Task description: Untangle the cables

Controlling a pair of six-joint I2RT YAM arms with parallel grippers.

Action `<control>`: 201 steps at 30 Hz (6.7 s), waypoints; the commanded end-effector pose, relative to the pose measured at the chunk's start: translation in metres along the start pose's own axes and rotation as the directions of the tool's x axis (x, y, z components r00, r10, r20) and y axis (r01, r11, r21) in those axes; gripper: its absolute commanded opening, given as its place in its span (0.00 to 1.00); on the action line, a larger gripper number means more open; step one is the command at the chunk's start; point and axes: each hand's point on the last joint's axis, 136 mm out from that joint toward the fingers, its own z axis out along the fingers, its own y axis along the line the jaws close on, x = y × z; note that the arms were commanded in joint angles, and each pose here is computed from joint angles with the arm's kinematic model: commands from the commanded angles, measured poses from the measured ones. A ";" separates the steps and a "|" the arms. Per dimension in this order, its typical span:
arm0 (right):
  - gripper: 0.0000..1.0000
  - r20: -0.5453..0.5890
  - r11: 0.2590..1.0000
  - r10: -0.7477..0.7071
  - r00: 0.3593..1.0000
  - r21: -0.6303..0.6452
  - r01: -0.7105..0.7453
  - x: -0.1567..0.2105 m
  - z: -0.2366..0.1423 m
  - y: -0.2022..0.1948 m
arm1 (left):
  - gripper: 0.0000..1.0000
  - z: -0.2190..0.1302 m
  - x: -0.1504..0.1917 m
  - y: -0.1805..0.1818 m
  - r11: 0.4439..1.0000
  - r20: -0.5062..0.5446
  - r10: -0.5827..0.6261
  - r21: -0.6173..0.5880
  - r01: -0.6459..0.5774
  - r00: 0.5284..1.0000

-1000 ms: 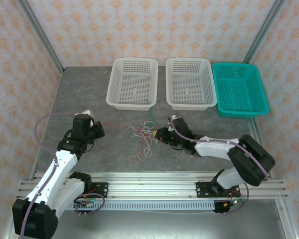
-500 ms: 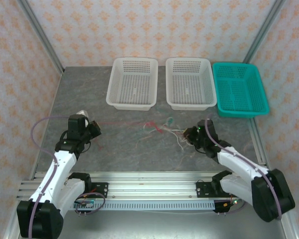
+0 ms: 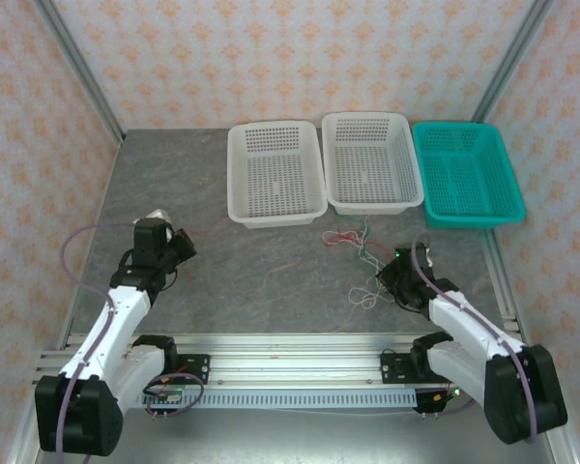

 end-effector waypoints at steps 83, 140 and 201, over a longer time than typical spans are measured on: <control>0.00 -0.013 0.995 -0.087 0.996 -0.045 0.086 0.013 -0.018 -0.010 | 0.44 0.036 0.123 -0.242 0.944 -0.172 0.267 0.244 -0.222 0.948; 0.00 0.402 0.914 0.204 0.893 0.248 -0.321 -0.068 -0.073 -0.087 | 0.00 -0.035 0.050 -0.198 0.955 -0.014 0.241 0.180 -0.235 0.970; 0.60 0.271 0.445 -0.641 0.718 -0.631 0.635 0.060 -0.113 0.165 | 0.00 -0.067 -0.002 -0.171 0.859 0.075 0.398 0.319 -0.400 0.914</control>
